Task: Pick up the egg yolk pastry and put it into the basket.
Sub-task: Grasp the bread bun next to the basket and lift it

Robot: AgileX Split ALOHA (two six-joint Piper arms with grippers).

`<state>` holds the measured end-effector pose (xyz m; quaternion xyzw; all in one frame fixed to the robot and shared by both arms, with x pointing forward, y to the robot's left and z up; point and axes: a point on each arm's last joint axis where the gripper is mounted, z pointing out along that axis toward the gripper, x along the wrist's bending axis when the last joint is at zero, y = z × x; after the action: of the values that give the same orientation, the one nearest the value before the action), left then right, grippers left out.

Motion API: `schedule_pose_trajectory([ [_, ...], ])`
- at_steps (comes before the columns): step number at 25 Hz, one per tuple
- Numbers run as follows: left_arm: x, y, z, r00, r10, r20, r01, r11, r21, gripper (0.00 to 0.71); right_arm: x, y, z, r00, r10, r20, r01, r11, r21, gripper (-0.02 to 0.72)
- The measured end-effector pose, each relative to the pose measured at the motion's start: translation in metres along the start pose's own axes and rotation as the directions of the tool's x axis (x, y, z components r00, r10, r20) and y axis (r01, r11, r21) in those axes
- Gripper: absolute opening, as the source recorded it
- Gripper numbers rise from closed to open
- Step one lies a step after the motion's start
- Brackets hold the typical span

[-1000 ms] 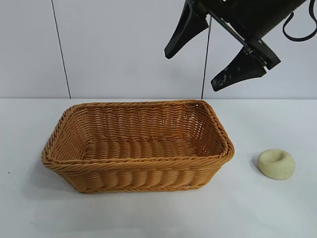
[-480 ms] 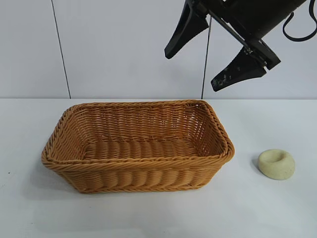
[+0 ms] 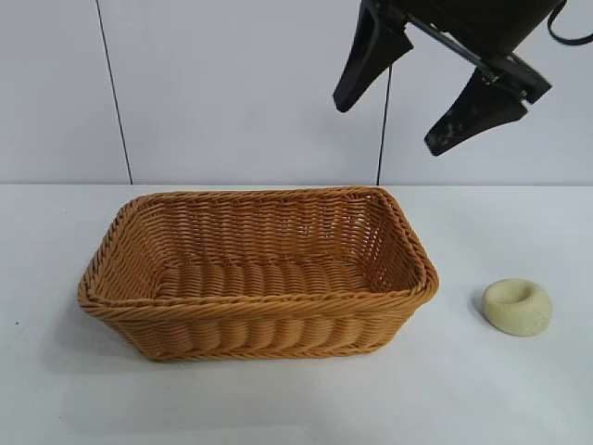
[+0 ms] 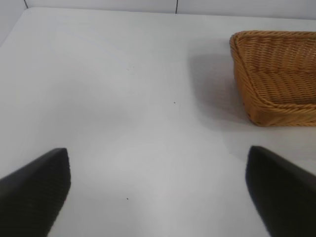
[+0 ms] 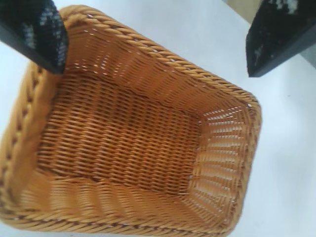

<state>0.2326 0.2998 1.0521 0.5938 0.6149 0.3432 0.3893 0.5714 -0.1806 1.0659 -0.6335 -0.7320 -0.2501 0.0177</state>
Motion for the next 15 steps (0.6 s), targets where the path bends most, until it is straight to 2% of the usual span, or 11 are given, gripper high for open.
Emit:
schedule_pose_trajectory([
  [4, 0.000, 0.000, 0.000, 1.000, 0.000, 0.000, 0.000, 1.000, -0.001, 0.692, -0.018, 0.004, -0.013, 0.980, -0.002, 0.199, -0.001, 1.000, 0.015, 0.696],
  [6, 0.000, 0.000, 0.000, 1.000, 0.000, 0.000, 0.000, 1.000, -0.001, 0.692, -0.031, 0.004, -0.017, 0.969, 0.018, 0.248, -0.026, 0.999, 0.028, 0.696],
  [15, 0.000, 0.000, 0.000, 1.000, 0.000, 0.000, 0.000, 1.000, -0.001, 0.692, -0.082, 0.007, -0.021, 0.940, 0.140, 0.310, -0.159, 0.987, 0.038, 0.696],
])
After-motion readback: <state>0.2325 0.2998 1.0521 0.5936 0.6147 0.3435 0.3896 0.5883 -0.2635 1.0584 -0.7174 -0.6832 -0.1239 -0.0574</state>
